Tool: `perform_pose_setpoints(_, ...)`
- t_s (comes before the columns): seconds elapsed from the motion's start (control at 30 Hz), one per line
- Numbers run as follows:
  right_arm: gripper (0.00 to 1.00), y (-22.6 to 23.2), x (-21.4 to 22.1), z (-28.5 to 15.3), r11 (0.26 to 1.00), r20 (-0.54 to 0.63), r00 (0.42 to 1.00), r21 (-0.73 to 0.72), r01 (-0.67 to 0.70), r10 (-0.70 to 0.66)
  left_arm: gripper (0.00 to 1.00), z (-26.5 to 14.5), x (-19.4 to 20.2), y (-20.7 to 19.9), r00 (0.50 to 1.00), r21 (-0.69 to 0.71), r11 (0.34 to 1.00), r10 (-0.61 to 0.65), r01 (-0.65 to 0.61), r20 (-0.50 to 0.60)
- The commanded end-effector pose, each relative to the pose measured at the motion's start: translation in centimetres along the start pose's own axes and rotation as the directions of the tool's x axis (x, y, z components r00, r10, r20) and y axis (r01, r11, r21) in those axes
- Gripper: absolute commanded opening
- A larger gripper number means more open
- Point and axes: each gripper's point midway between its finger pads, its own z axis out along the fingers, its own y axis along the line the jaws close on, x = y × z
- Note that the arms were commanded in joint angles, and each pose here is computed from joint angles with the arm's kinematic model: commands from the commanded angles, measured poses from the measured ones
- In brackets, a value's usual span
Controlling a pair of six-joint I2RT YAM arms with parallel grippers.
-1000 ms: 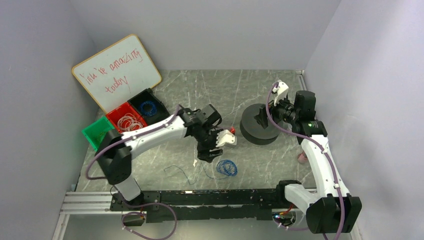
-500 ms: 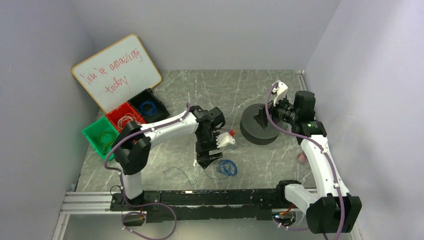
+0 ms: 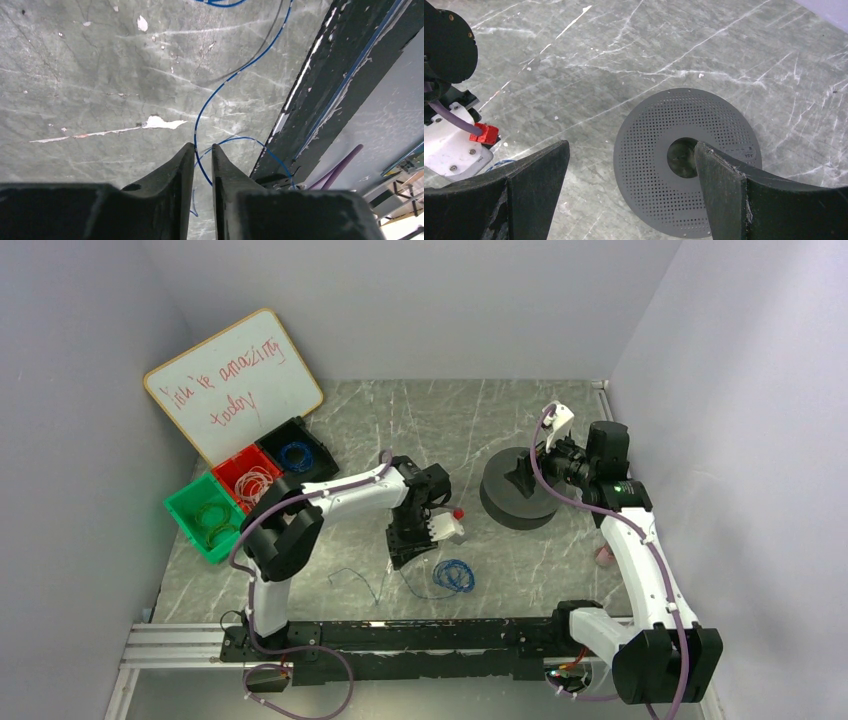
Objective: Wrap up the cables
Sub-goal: Pick up the cable at the center of the board.
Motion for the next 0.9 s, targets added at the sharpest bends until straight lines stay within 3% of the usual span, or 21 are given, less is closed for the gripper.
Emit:
perform_pose_setpoints(0.0, 0.99, 0.2, -0.8, 0.1, 1.0, 0.038, 0.999, -0.018, 0.02, -0.019, 0.17, -1.4, -0.2, -0.1, 1.0, -0.027, 1.0, -0.003, 0.003, 0.001)
perform_pose_setpoints(0.1, 0.99, 0.2, -0.8, 0.1, 1.0, 0.038, 0.999, -0.02, 0.018, -0.017, 0.03, -2.3, -0.5, 0.0, 1.0, -0.049, 0.999, 0.003, -0.002, 0.02)
perform_pose_setpoints(0.37, 0.99, 0.7, -1.0, 0.0, 0.999, 0.047, 0.999, -0.045, 0.023, -0.021, 0.03, -6.8, -1.9, 1.3, 0.993, -0.174, 0.985, 0.037, -0.018, 0.11)
perform_pose_setpoints(0.53, 0.99, 1.9, -1.1, -0.1, 0.994, 0.066, 0.997, -0.094, 0.048, -0.042, 0.03, -14.8, -3.7, 2.9, 0.955, -0.319, 0.948, 0.089, 0.007, 0.284)
perform_pose_setpoints(0.6, 0.99, 2.6, -1.0, 0.1, 0.99, 0.071, 0.996, -0.127, 0.06, -0.051, 0.03, -18.8, -4.7, 2.8, 0.907, -0.371, 0.929, 0.148, 0.009, 0.393)
perform_pose_setpoints(0.67, 0.99, 3.7, -1.0, 0.3, 0.982, 0.075, 0.995, -0.175, 0.074, -0.062, 0.03, -22.9, -5.8, 1.2, 0.823, -0.416, 0.909, 0.249, -0.017, 0.51)
perform_pose_setpoints(0.8, 0.99, 5.5, -0.5, 0.8, 0.962, 0.071, 0.994, -0.257, 0.094, -0.078, 0.02, -28.8, -7.4, -2.2, 0.647, -0.501, 0.864, 0.412, -0.053, 0.641)
perform_pose_setpoints(0.87, 0.99, 6.6, -0.3, 1.1, 0.947, 0.068, 0.994, -0.304, 0.104, -0.087, 0.02, -30.6, -7.9, -3.5, 0.586, -0.515, 0.854, 0.452, -0.069, 0.672)
